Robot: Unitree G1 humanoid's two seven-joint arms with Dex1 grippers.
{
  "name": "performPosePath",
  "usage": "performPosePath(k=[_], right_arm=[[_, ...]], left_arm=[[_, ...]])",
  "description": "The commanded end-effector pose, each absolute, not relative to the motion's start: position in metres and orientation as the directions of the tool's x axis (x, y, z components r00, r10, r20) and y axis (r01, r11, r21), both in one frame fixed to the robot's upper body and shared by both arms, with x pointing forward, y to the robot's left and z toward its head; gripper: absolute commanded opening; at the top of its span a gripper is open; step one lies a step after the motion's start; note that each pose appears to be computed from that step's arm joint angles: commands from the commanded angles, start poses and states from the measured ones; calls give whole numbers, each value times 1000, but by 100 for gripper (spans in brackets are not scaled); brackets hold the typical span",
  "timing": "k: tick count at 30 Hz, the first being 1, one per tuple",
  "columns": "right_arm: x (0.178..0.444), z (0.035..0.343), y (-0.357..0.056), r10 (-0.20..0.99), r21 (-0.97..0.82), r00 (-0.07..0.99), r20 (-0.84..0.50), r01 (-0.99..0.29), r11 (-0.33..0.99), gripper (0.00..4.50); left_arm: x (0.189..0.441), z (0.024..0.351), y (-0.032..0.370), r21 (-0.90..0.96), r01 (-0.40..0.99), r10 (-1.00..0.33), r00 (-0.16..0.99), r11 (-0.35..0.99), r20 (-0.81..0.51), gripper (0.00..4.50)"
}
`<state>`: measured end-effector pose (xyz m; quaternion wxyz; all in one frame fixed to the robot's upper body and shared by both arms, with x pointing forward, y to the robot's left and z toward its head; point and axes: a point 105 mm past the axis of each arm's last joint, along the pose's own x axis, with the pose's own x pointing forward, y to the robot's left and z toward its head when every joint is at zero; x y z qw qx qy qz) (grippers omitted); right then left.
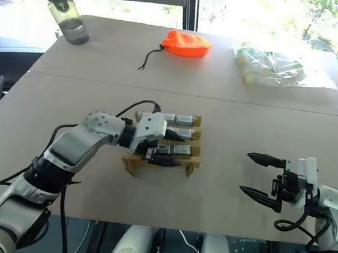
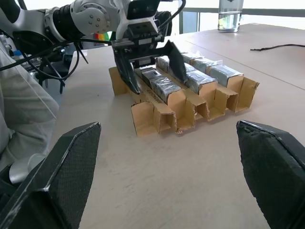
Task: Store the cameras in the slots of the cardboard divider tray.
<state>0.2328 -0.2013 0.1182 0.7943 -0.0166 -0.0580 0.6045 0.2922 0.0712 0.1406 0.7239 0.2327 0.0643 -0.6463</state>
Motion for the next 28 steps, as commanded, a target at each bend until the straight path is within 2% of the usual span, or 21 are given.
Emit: performPosePath(k=[1,4,8,10,13,15,17,21,28], right_arm=[[230,121,-211,960,-126,271,72,-952,278,450],[233,119,-214,957,-117,280,69,-951,287,450],[237,111,-225,953,-92,301,28,-949,302,450],[243,107,-234,944,-80,330,11,-941,330,450],[247,103,-241,940,-83,341,-11,-937,339,450],[251,101,-247,935,-74,355,-22,-933,352,450],[256,101,-251,931,-62,364,-22,-930,363,450],[260,100,-254,929,-55,367,-39,-929,365,450],[262,104,-254,933,-47,356,-51,-934,354,450]], left_arm=[[285,180,91,311,944,-938,206,114,-280,439],[270,185,120,232,952,-939,255,201,-232,439],[243,163,168,158,951,-906,302,266,-296,439],[244,155,200,125,902,-857,432,413,-282,439],[240,149,224,112,855,-818,517,506,-253,439],[238,128,256,120,770,-727,633,627,-266,439],[235,110,276,146,713,-663,695,686,-279,439],[241,99,285,168,687,-644,724,707,-247,439],[256,106,276,285,693,-689,713,663,-131,439]])
